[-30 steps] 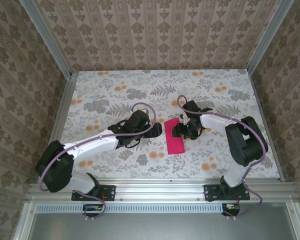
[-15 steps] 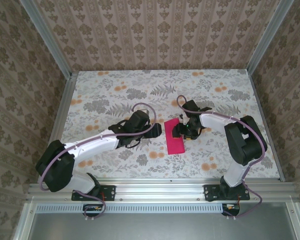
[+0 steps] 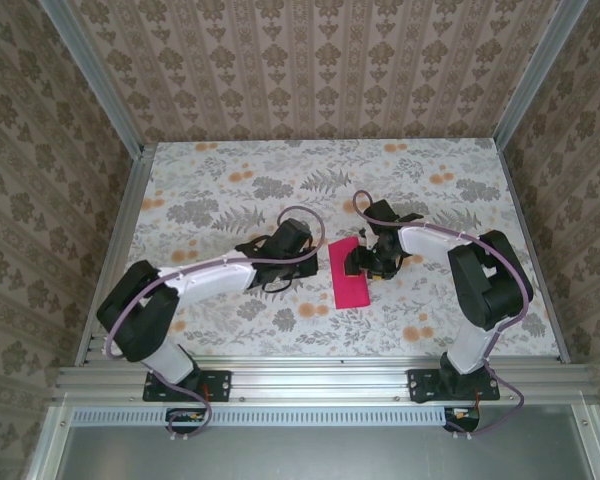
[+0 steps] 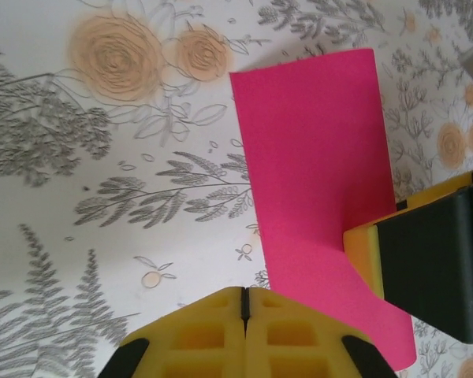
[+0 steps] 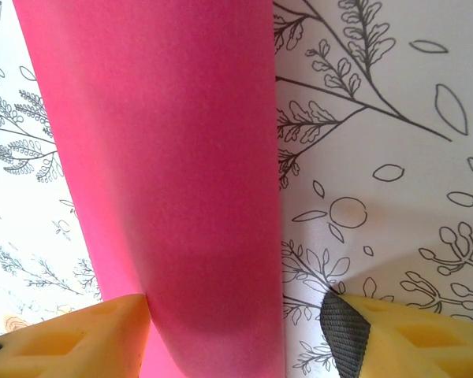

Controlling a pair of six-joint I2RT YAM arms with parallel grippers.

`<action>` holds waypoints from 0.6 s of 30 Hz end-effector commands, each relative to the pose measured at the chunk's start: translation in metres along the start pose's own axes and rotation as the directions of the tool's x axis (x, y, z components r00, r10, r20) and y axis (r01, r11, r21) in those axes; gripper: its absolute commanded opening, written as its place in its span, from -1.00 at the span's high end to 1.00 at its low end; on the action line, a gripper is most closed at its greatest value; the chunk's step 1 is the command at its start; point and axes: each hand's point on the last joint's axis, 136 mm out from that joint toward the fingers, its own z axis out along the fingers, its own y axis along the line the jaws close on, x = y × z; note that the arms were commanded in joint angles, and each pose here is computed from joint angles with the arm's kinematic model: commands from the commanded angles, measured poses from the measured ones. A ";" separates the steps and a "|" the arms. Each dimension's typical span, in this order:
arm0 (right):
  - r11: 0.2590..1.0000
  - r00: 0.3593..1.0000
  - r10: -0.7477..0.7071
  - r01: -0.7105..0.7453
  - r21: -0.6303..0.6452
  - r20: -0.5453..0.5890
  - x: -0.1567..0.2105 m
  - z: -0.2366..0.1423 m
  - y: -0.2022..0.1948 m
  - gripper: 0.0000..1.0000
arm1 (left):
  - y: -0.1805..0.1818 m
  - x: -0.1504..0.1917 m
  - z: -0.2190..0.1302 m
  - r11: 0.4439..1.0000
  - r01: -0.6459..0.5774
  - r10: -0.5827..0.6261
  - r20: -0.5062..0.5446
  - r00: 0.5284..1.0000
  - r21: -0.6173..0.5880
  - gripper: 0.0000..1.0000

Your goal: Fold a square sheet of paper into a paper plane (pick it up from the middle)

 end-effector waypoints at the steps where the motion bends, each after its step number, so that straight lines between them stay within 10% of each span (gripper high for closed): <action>1: 0.988 0.996 0.050 -0.039 0.153 -0.070 0.019 0.018 -0.038 -0.30 | -0.021 0.001 0.012 0.998 0.026 -0.024 -0.051 0.998 0.054 1.00; 18: 0.987 0.995 0.058 -0.046 0.153 -0.076 0.021 0.022 -0.040 -0.30 | -0.041 0.013 0.062 0.993 0.081 -0.065 -0.177 0.982 0.086 1.00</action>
